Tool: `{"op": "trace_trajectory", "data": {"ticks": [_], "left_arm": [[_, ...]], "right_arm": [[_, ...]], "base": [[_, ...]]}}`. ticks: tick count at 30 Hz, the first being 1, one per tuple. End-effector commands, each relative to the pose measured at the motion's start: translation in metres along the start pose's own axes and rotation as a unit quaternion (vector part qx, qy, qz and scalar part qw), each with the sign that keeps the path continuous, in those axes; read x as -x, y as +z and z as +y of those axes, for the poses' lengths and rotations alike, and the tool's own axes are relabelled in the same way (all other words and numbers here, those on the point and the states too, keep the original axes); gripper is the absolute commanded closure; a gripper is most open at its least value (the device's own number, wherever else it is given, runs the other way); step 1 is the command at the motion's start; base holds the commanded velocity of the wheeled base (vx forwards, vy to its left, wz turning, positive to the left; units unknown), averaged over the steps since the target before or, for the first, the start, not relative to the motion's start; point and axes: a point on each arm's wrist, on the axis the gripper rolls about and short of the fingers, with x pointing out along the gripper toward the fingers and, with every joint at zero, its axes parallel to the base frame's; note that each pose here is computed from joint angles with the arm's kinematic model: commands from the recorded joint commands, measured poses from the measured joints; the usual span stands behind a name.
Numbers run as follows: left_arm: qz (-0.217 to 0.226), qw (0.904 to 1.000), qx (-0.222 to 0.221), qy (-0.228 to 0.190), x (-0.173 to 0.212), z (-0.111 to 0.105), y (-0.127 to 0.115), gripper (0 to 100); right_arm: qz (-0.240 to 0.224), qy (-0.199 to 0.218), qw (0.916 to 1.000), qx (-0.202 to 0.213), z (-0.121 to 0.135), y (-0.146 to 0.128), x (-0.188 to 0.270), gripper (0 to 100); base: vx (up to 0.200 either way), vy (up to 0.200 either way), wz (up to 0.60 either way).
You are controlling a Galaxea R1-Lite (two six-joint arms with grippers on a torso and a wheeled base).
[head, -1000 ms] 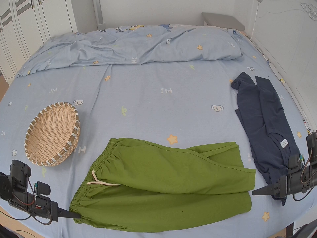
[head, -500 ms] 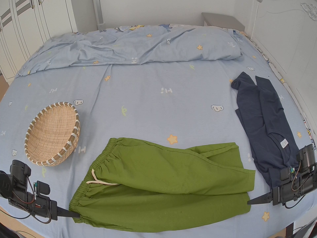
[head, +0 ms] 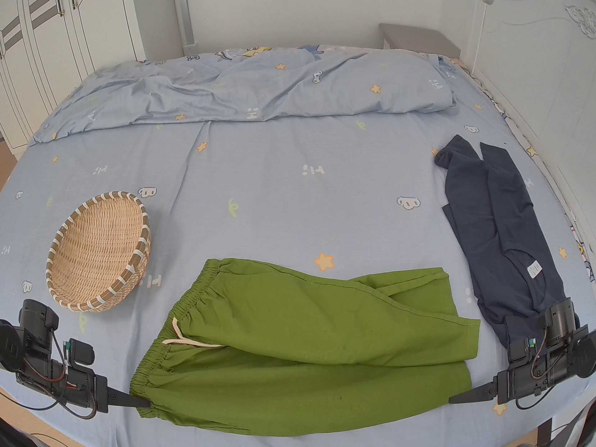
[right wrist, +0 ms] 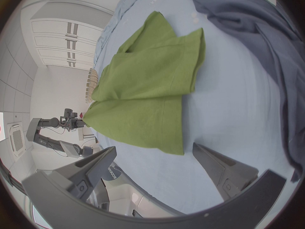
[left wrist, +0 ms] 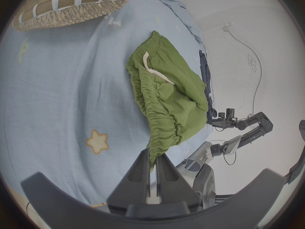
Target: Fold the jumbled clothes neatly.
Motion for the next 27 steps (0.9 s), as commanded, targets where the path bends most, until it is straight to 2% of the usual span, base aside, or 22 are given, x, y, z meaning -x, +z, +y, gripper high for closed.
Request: {"op": "trace_trajectory", "data": {"ticks": [1,6,27], "left_arm": [[0.000,1.0000,0.001,0.000,0.000,0.000,0.001,100],[0.002,1.0000,-0.002,-0.001,-0.001,-0.001,0.000,100],[0.003,1.0000,-0.002,-0.001,-0.001,-0.001,-0.001,100]], "right_arm": [[0.023,0.009,0.9996,-0.011,-0.002,-0.007,-0.005,0],[0.019,0.038,0.9991,-0.005,-0.004,-0.004,-0.011,0],[-0.008,0.032,0.9994,-0.005,-0.014,0.004,-0.012,0]], "base": [[0.000,0.000,0.00],[0.000,0.000,0.00],[0.000,0.000,0.00]]}}
